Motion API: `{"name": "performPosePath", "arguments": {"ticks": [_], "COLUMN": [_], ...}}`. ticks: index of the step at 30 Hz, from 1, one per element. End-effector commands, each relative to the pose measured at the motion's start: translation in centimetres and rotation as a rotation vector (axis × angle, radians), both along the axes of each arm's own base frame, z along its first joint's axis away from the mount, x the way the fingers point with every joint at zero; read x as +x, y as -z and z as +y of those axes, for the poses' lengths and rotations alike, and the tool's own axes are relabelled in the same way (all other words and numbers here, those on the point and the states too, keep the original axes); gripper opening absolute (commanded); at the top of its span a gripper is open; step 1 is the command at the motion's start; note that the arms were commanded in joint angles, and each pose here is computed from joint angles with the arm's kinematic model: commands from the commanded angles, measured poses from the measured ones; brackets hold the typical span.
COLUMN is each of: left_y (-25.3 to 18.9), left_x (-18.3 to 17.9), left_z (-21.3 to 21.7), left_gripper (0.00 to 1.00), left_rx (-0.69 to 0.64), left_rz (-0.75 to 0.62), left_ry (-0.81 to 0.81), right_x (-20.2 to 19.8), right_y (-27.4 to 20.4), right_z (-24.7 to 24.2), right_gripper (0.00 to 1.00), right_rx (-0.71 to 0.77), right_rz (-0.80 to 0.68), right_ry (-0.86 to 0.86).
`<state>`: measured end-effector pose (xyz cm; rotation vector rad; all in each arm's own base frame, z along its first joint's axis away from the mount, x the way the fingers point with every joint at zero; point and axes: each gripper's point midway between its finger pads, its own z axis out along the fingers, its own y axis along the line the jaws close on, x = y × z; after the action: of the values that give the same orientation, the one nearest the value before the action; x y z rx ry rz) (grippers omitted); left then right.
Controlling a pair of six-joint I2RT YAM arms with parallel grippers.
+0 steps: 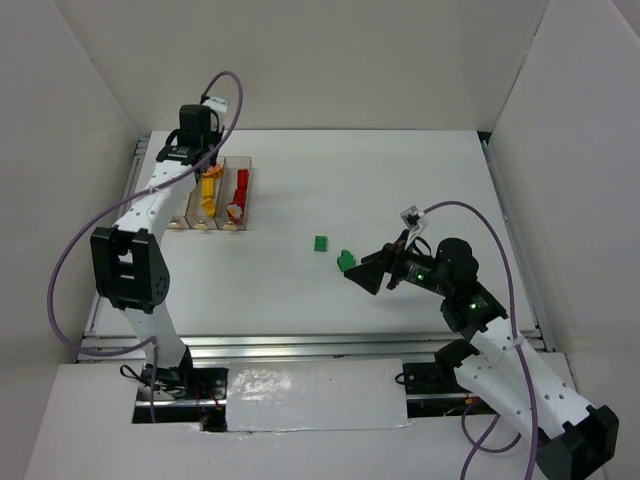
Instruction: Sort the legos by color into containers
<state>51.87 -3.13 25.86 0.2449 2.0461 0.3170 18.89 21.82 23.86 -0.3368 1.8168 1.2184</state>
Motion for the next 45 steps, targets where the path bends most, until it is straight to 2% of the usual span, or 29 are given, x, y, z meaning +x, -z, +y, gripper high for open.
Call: {"name": "performPosePath", "arguments": {"ticks": [1, 6, 10, 16, 19, 20, 23, 28, 29, 30, 32, 33, 34, 36, 37, 38, 39, 40, 43, 44, 45], "left_y": [-2.5, 0.9, 4.5, 7.1, 7.9, 8.4, 9.1, 9.5, 9.3, 8.7, 7.6, 5.4, 4.9, 1.2, 1.3, -1.5, -2.4, -3.4, -4.6, -5.3, -5.5], "left_x": [1.2, 2.2, 1.5, 2.0, 2.2, 2.3, 2.1, 2.0, 2.0, 2.0, 2.0, 2.1, 1.8, 1.4, 0.6, 0.4, 0.0, -1.5, -4.4, -6.5, -7.7], "left_z": [6.9, 8.5, 11.4, 13.2, 13.0, 12.7, 12.8, 13.1, 13.0, 13.2, 13.2, 13.1, 12.4, 11.5, 10.5, 9.3, 8.5, 6.6, 2.7, -0.1, -1.2], "left_gripper": [0.0, 0.0, 0.0, 0.08, 0.29, 0.45, 0.7, 0.79, 0.84, 0.99, 1.0, 1.0, 0.99, 1.0, 1.0, 0.99, 0.99, 1.0, 1.0, 1.0, 1.0], "left_rx": [0.165, 0.174, 0.104, 0.032, -0.005, -0.019, -0.024, -0.049, -0.062, -0.067, -0.11, -0.134, -0.199, -0.285, -0.364, -0.427, -0.48, -0.59, -0.729, -0.738, -0.731], "left_rz": [-0.116, -0.144, -0.099, -0.079, -0.06, -0.053, -0.05, -0.053, -0.058, -0.067, -0.089, -0.129, -0.124, -0.162, -0.12, -0.148, -0.139, -0.103, -0.068, -0.071, -0.076], "left_ry": [-0.144, -0.113, -0.115, -0.169, -0.173, -0.166, -0.177, -0.201, -0.209, -0.22, -0.261, -0.266, -0.274, -0.273, -0.285, -0.247, -0.236, -0.208, -0.13, -0.066, -0.057], "right_x": [-0.2, -0.6, -0.8, -0.9, -0.6, -0.5, -0.3, 0.1, 0.4, 0.7, 2.0, 2.8, 3.9, 6.3, 7.2, 8.2, 9.1, 9.8, 11.7, 12.2, 12.3], "right_y": [0.7, 1.3, 1.6, 1.6, 1.8, 1.9, 1.8, 1.9, 2.2, 2.4, 3.6, 4.3, 6.1, 7.9, 9.9, 9.4, 10.6, 11.5, 13.1, 12.6, 12.8], "right_z": [-0.4, 0.2, 0.7, 1.1, 1.1, 1.1, 1.2, 1.5, 1.5, 1.4, 1.2, 0.9, 0.6, -0.8, -1.0, -1.0, -1.9, -1.9, -3.1, -3.0, -2.9], "right_gripper": [1.0, 1.0, 1.0, 1.0, 1.0, 1.0, 1.0, 1.0, 1.0, 1.0, 1.0, 1.0, 1.0, 1.0, 1.0, 1.0, 1.0, 1.0, 1.0, 1.0, 0.99], "right_rx": [-0.027, -0.026, -0.011, -0.001, -0.008, -0.011, -0.01, -0.009, -0.014, -0.019, -0.047, -0.073, -0.116, -0.211, -0.268, -0.295, -0.358, -0.433, -0.588, -0.606, -0.628], "right_rz": [-0.012, 0.018, 0.027, 0.045, 0.05, 0.056, 0.057, 0.072, 0.081, 0.086, 0.115, 0.145, 0.203, 0.27, 0.329, 0.32, 0.343, 0.365, 0.361, 0.348, 0.348], "right_ry": [0.005, -0.046, -0.076, -0.109, -0.099, -0.096, -0.096, -0.093, -0.084, -0.073, -0.013, 0.032, 0.084, 0.22, 0.253, 0.278, 0.343, 0.355, 0.443, 0.442, 0.433]}}
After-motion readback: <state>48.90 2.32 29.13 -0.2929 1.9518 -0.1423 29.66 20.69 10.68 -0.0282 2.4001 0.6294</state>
